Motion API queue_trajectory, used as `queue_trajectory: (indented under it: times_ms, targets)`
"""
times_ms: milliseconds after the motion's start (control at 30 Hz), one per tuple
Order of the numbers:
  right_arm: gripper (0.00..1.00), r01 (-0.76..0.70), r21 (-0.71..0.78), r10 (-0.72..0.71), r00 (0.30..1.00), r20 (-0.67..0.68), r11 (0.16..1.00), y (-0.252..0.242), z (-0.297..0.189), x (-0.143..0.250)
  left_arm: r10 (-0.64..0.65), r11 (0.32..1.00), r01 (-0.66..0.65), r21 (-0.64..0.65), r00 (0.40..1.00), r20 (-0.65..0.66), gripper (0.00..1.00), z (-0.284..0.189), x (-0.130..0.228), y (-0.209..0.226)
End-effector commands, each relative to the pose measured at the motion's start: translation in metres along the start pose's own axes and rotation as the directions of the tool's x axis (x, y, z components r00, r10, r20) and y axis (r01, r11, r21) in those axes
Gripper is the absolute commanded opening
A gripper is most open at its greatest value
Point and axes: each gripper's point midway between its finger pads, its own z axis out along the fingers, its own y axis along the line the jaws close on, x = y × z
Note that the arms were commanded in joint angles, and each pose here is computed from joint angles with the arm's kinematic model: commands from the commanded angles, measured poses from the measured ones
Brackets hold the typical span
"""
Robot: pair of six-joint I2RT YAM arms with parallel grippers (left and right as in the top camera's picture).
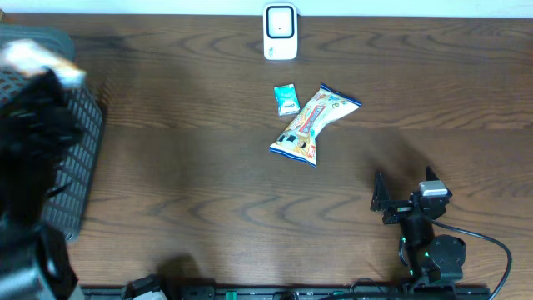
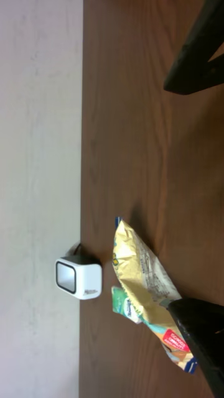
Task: Scan the item barcode
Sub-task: 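Place the orange tissue pack on the table left of the snack bag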
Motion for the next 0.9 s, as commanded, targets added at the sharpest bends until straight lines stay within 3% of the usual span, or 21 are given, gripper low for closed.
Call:
queue_trajectory:
  times_ms: [0,133,267,333,600,700,800,867]
  targets:
    - [0.99,0.005,-0.005,-0.005,1.0,0.001,1.0,0.002,0.0,0.0,0.235,0.941,-0.156,0.299,0.939,-0.25,0.08,0.035,0.074,-0.058]
    - [0.99,0.005,-0.005,-0.005,1.0,0.001,1.0,0.002,0.0,0.0,0.387,0.888,-0.215,0.408,0.827,-0.408,0.07,0.066,0.144,-0.078]
    - [0.99,0.005,-0.005,-0.005,1.0,0.001,1.0,0.002,0.0,0.0,0.414,0.909,-0.299,0.29,0.732,-0.541,0.07,0.112,0.201,-0.057]
    - [0.99,0.005,-0.005,-0.005,1.0,0.001,1.0,0.002,0.0,0.0,0.433,0.898,-0.368,0.24,0.647,-0.628,0.07,0.142,0.247,-0.04]
    - [0.99,0.005,-0.005,-0.005,1.0,0.001,1.0,0.002,0.0,0.0,0.411,0.891,-0.388,0.235,0.47,-0.781,0.09,0.193,0.357,-0.007]
    - [0.99,0.005,-0.005,-0.005,1.0,0.001,1.0,0.002,0.0,0.0,0.367,0.904,-0.378,0.201,0.442,-0.818,0.31,0.203,0.383,0.006]
    - [0.99,0.005,-0.005,-0.005,1.0,0.001,1.0,0.002,0.0,0.0,0.35,0.907,-0.378,0.187,0.426,-0.834,0.65,0.208,0.396,0.014]
    - [0.99,0.005,-0.005,-0.005,1.0,0.001,1.0,0.002,0.0,0.0,0.354,0.907,-0.377,0.19,0.432,-0.83,0.66,0.208,0.394,0.012]
